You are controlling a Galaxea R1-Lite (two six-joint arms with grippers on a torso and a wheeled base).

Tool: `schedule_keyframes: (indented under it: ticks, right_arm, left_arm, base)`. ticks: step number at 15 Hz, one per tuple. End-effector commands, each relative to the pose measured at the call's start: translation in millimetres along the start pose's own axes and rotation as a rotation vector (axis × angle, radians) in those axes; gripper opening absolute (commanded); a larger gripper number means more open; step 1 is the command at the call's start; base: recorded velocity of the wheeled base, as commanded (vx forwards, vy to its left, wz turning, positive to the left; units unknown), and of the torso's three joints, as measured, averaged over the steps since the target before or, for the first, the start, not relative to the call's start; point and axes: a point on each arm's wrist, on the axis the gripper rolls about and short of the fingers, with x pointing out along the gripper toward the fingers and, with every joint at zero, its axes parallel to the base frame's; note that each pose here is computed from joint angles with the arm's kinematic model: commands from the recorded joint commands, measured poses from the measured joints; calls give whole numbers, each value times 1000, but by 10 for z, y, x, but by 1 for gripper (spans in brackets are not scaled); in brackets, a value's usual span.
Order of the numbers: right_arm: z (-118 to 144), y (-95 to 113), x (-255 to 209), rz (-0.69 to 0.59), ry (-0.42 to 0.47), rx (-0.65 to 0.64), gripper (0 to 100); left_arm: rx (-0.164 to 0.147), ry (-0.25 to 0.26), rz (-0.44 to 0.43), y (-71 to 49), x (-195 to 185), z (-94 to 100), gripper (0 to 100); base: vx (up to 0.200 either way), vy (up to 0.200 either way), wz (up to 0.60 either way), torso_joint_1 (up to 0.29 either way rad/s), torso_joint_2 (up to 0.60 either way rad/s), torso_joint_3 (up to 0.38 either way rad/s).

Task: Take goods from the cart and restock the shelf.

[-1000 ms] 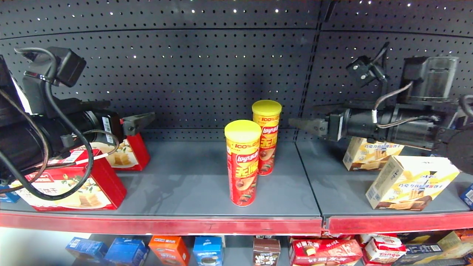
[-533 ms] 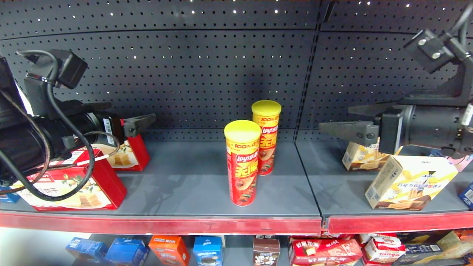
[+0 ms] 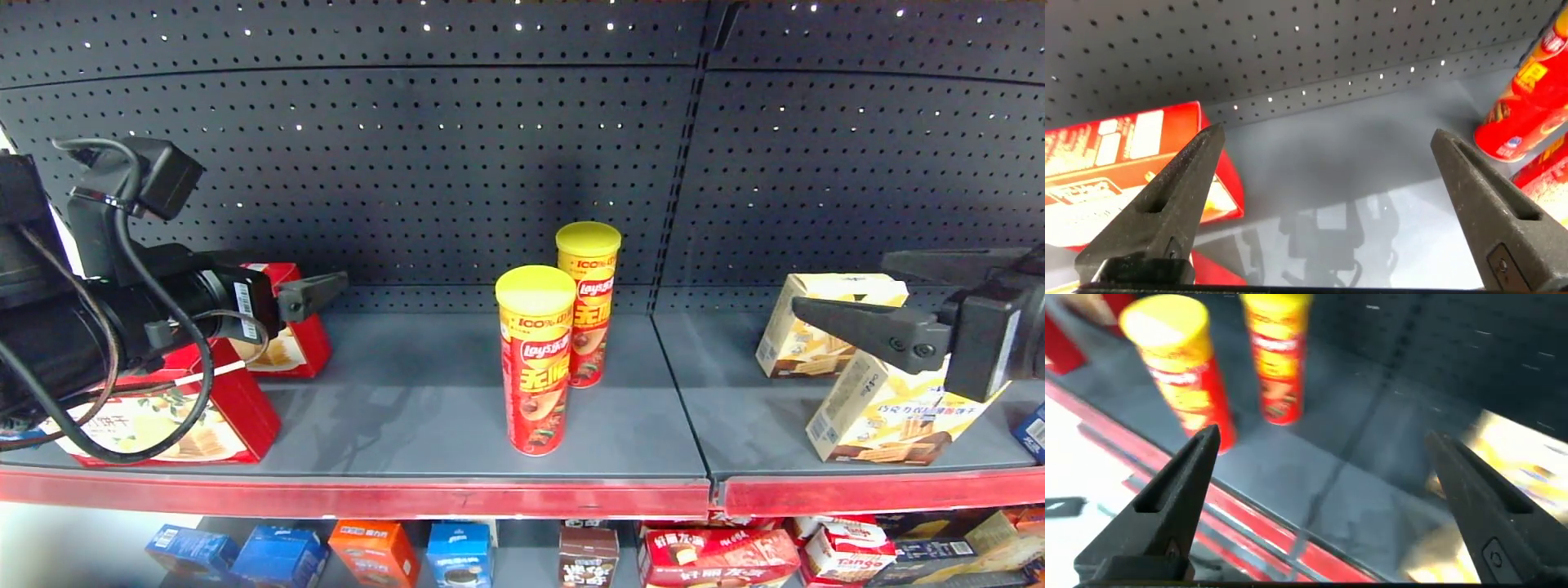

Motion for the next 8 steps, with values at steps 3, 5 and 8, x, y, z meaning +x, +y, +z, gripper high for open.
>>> schedule_keyframes:
  ticks: [3,5,8]
  right_arm:
    - [-51,-160,-334,-229,-48,88,100]
    - [-29,-226,-433,-373,-77,152,100]
    - [-20,-294,-657,-480,-118,180,100]
  left_arm:
    - [-4,17,2,-3,0,-47,100]
    - [-12,24,3,-3,0,-53,100]
    - [-41,37,-47,-136,3,-64,100]
  base:
    - [0,0,0,0,0,0]
    - [0,0,0,0,0,0]
    - [0,0,0,0,0,0]
